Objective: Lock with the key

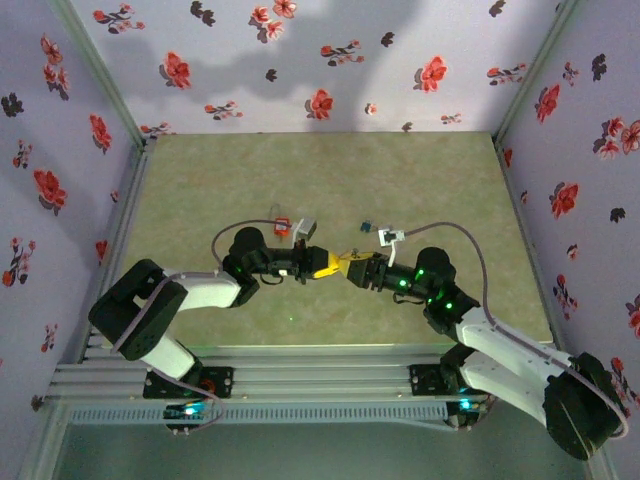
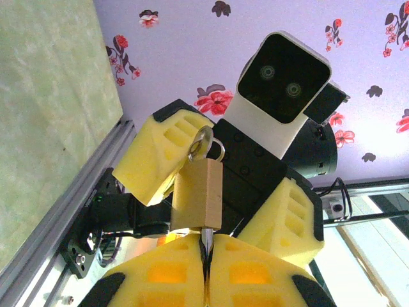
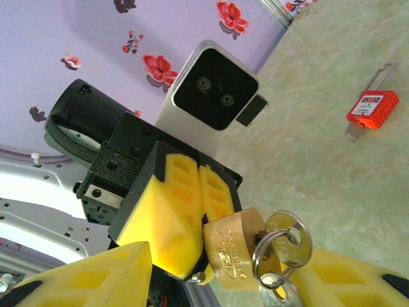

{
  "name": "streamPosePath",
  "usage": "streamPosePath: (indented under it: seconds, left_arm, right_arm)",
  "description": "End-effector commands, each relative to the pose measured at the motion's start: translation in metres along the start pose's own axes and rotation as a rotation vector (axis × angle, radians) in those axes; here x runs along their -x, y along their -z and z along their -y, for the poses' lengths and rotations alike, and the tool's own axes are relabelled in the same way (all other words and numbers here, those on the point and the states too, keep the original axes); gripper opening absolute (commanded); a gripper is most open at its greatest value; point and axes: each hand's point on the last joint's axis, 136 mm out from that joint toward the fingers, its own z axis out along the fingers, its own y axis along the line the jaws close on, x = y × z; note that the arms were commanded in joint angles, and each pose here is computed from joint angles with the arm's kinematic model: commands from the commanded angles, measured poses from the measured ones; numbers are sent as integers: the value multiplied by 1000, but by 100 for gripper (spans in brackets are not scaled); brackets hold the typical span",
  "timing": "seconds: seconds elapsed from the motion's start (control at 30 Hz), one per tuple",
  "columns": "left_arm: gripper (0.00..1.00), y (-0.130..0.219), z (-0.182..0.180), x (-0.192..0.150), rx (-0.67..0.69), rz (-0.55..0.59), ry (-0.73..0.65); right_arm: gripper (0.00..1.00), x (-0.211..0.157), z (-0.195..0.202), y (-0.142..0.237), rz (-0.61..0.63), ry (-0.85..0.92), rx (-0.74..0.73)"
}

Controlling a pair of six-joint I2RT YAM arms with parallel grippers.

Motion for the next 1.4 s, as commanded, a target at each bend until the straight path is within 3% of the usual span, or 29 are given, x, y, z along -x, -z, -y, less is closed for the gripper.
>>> streamPosePath:
  seconds: [0.0, 0.97, 1.37]
  left_arm:
    - [0, -5, 15, -2, -37, -20, -49]
    - [0, -3, 14, -12, -34, -47, -71]
    - [0, -5, 15, -18, -34, -66, -79]
  right_arm:
    - [50, 11, -5, -1, 34, 32, -7]
    - [34, 25, -2, 4, 87, -15, -40]
    - [33, 29, 7, 8, 115, -47, -70]
